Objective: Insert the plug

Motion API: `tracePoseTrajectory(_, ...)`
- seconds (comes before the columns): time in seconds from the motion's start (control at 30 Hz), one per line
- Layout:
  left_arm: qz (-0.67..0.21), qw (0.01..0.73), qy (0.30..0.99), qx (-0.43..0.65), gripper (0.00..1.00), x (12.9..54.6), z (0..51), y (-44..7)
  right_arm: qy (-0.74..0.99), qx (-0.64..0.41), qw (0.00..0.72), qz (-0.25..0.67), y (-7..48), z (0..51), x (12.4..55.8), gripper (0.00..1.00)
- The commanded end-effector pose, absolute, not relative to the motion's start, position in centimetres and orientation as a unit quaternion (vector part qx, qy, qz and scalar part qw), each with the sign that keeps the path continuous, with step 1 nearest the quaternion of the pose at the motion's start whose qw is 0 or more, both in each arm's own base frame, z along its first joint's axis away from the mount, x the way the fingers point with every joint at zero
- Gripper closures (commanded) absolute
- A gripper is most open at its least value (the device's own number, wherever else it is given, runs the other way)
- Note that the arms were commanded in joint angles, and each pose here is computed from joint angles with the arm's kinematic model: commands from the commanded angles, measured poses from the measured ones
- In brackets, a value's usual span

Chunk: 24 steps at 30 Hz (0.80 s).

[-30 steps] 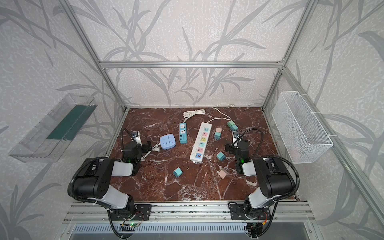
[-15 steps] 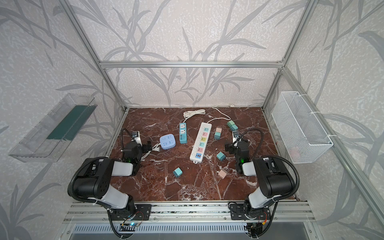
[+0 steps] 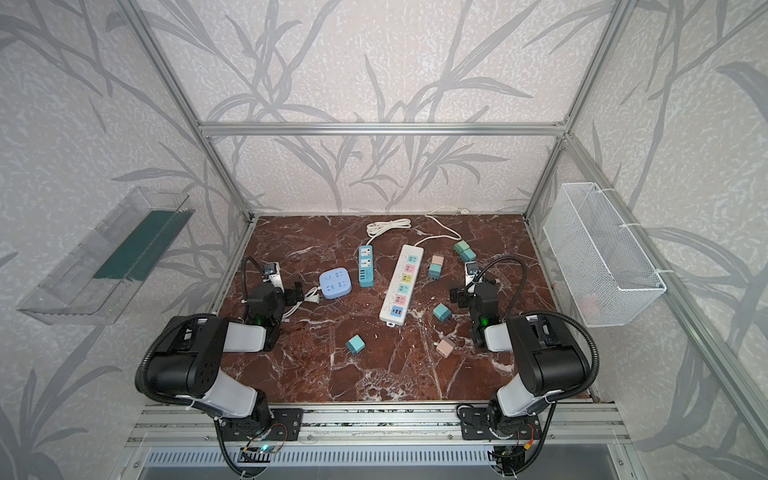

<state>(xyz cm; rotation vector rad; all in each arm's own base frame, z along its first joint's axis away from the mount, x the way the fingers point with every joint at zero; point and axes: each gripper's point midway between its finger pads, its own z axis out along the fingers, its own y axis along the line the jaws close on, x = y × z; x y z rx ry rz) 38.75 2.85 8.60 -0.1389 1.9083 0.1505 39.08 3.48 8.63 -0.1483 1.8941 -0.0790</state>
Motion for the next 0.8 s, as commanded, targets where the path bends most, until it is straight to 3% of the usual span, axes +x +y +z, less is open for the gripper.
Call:
tracePoseTrajectory(0.0, 0.076, 0.587, 0.804, -0.058, 0.01, 39.4, 9.6, 3.3, 0.801, -0.06, 0.594, -0.032, 3.6, 9.4, 39.6, 0.01)
tracePoseTrajectory(0.53, 0.071, 0.588, 0.804, -0.049, 0.01, 39.5, 10.0, 2.9, 0.799, -0.021, 0.597, -0.065, 2.0, 10.1, 39.7, 0.01)
tracePoseTrajectory(0.67, 0.086, 0.573, 0.813, -0.061, 0.01, 39.2, 14.7, 3.4, 0.815, -0.036, 0.573, -0.08, 2.6, 14.5, 40.1, 0.01)
tracePoseTrajectory(0.77, 0.04, 0.629, 0.776, -0.01, 0.01, 39.0, 21.2, 1.0, 0.806, -0.038, 0.586, -0.078, 3.9, 20.6, 39.3, 0.01)
